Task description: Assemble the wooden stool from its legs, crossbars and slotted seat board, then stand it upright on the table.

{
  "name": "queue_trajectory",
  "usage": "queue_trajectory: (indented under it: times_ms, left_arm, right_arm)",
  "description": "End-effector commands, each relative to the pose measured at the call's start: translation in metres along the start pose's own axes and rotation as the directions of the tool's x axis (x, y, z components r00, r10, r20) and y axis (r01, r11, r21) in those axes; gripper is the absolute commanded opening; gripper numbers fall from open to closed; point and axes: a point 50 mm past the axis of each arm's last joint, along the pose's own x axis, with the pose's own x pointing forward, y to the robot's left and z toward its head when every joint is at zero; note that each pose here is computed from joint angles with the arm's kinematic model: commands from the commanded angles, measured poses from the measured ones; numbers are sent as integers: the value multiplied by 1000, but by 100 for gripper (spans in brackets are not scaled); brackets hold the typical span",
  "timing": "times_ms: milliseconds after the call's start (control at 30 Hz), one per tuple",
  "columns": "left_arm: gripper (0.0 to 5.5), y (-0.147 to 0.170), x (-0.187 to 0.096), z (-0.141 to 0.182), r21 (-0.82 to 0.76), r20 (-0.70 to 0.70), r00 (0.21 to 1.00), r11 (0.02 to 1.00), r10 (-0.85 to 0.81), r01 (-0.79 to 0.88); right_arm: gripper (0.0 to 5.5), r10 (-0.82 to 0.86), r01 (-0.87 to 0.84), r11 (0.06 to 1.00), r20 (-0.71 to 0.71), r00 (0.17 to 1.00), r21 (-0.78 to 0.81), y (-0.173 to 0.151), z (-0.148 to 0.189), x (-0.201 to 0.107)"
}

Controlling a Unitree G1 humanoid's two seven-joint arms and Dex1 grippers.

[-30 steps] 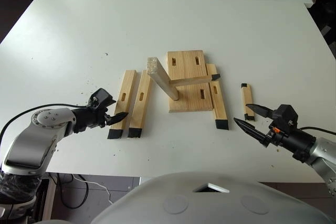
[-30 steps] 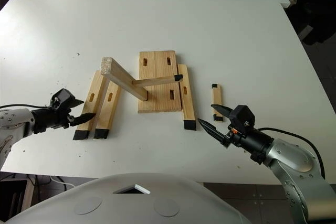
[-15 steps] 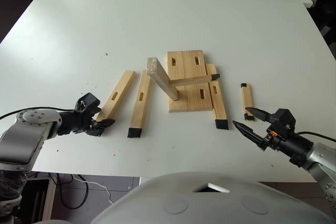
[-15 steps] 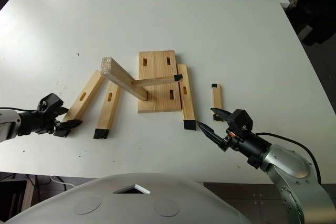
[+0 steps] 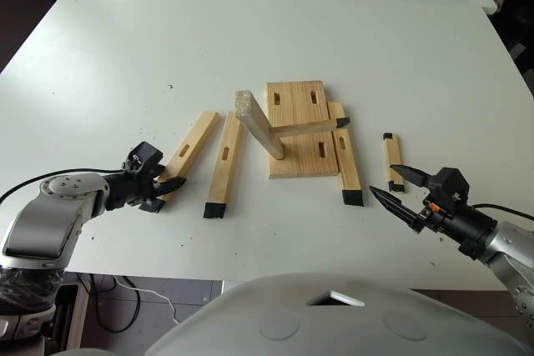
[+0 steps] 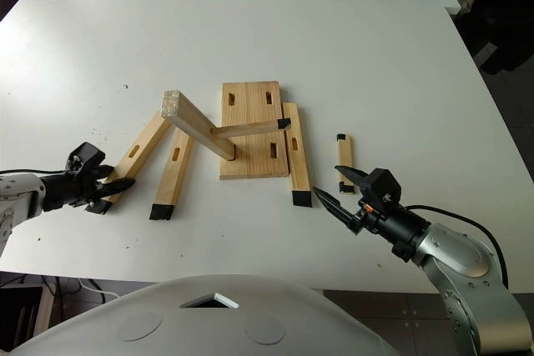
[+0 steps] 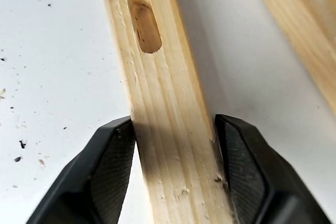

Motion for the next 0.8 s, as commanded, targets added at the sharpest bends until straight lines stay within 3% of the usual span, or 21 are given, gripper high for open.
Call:
queue_trajectory:
  times_ms: [33,167,267,500,600,700,800]
  left_arm:
    - [204,-4,11,-12,-59,-40,999,998,-20,17]
    - [204,16,15,7,-85,31,997,994,70,-67]
    - [204,39,15,46,-120,166,972,981,169,-150]
    - [204,86,-25,150,-159,483,792,926,375,-342]
    - [204,73,-54,205,-85,708,660,959,250,-271]
    - [204,26,-90,251,114,881,469,991,-66,-73]
    - [204,-22,-120,267,347,881,285,925,-378,155]
  right_arm:
    - [322,10,-10,1000,-9,1000,-16,-3,1,1]
    - [322,7,-7,1000,-1,1000,-23,-7,3,2]
    - [322,1,-1,1000,8,1000,-28,-12,5,3]
    - [322,-29,30,998,17,999,-53,-30,11,0]
    - [322,-51,53,996,35,998,-71,-45,19,-4]
    - [322,-79,86,992,80,994,-87,-64,35,-13]
    - [322,-95,110,988,128,987,-110,-80,52,-27]
